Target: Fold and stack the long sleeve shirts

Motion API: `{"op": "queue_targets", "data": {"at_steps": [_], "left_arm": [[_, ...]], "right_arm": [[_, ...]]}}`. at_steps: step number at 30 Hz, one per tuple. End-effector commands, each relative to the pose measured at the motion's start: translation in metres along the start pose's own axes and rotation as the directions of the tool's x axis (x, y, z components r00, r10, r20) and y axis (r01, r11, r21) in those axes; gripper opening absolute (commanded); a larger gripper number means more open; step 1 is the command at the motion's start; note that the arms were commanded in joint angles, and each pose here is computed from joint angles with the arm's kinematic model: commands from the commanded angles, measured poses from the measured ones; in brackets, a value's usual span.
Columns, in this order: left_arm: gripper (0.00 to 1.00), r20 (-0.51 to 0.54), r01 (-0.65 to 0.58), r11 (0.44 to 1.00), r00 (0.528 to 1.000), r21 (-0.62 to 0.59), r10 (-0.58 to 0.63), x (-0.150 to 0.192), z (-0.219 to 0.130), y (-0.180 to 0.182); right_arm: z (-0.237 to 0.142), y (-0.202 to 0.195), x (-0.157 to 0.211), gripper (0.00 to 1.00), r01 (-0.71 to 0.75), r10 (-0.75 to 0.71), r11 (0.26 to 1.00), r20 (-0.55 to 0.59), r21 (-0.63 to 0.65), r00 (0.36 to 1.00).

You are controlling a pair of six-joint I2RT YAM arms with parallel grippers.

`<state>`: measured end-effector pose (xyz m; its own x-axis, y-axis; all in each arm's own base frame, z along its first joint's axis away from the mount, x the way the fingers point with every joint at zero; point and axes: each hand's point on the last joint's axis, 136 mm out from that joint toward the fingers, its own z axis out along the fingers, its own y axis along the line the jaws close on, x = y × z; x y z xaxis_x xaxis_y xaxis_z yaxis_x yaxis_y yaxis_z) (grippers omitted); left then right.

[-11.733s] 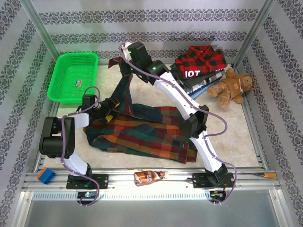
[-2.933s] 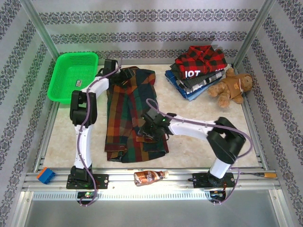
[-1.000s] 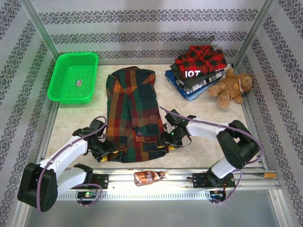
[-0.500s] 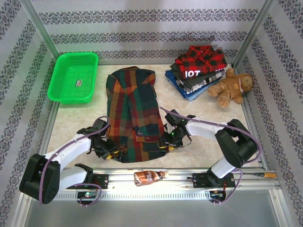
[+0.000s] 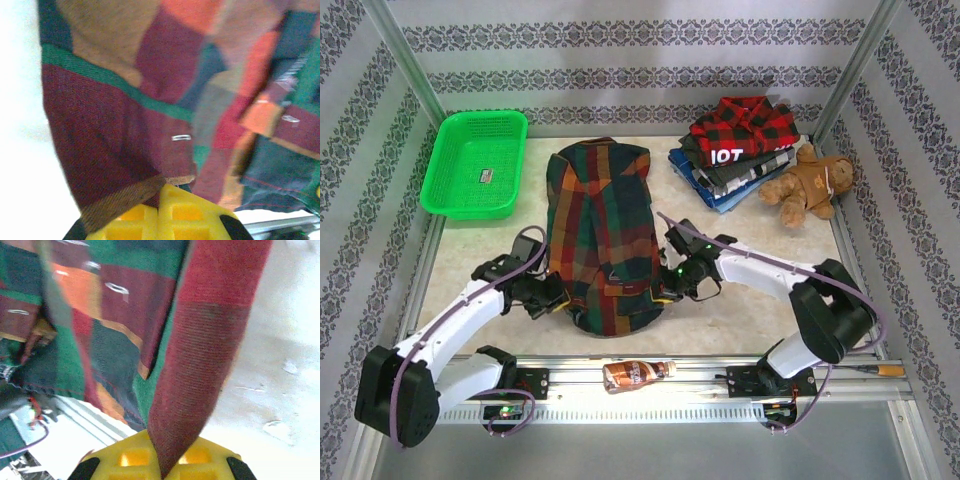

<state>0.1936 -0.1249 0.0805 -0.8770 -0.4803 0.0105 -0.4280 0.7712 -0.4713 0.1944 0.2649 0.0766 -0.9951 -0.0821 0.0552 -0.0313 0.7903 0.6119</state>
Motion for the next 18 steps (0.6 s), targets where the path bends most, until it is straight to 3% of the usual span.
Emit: {"op": "queue_targets", "data": {"at_steps": [1,6,18], "left_arm": [[0.0,0.04,-0.046,0.998,0.998,0.035,0.045,-0.012,-0.016,-0.024],[0.0,0.111,-0.052,0.991,0.993,0.122,0.038,-0.042,-0.031,-0.056],[0.0,0.305,-0.091,0.952,0.952,0.293,-0.003,-0.154,-0.074,-0.125]], "right_arm": [[-0.031,0.03,-0.021,0.0,0.007,-0.001,0.997,0.074,-0.081,0.997],[-0.056,0.046,-0.048,0.0,0.013,0.006,0.99,0.134,-0.14,0.991],[-0.093,0.06,-0.134,0.0,0.006,0.044,0.977,0.226,-0.215,0.973]]}}
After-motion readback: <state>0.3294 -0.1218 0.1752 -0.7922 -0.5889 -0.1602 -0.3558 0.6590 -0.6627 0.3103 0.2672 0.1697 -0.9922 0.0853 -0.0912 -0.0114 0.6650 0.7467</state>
